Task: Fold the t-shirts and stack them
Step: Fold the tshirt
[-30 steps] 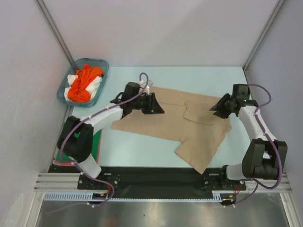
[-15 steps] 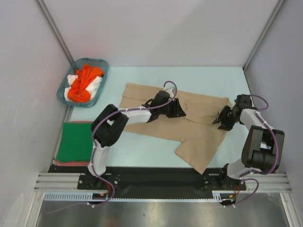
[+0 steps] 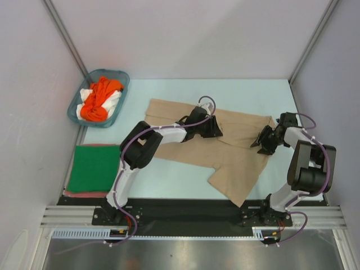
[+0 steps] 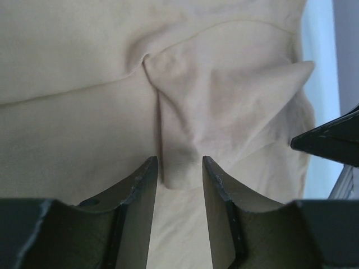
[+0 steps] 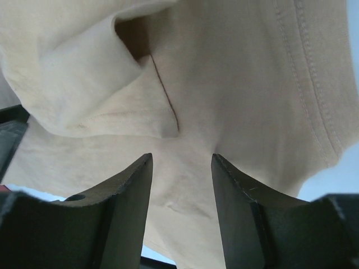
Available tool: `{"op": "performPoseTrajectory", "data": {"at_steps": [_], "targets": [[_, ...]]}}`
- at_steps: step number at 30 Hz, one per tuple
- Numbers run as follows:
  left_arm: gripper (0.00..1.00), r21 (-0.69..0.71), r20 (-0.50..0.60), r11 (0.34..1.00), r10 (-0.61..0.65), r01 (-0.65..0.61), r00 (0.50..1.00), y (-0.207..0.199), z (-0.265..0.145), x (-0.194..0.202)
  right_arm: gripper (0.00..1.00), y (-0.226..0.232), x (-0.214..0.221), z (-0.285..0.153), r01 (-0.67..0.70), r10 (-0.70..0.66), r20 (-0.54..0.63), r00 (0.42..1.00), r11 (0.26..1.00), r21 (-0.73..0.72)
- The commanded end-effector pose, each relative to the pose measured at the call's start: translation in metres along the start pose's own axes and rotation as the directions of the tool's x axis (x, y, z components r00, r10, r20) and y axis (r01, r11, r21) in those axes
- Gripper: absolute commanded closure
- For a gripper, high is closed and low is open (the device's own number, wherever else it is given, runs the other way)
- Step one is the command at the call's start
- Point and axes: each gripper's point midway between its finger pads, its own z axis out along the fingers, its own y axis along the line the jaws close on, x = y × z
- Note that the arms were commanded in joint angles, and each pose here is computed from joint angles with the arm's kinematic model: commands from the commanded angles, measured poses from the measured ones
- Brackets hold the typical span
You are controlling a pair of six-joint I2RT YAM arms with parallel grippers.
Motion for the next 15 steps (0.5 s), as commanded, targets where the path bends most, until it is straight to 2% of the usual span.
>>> {"op": "performPoseTrajectory", "data": {"at_steps": [1,7,15], "targets": [[0.56,-0.008,-0.005,0.999,0.044,-0.044,0.999,-0.001,0.005,-0.005,0.49,0.010,-0.019,0.005,-0.003,0.004,0.033,0.999,0.998,-0.055],[0.59,0.025,-0.042,0.998,0.061,-0.060,0.997,-0.008,0.012,-0.003,0.56,0.011,-0.025,0.014,-0.025,0.027,0.030,0.999,0.997,-0.070],[0.65,0.055,-0.091,0.998,0.033,-0.028,0.995,-0.013,0.009,0.007,0.56,0.015,-0.034,0.020,-0.030,0.033,0.031,0.999,0.995,-0.091]]}}
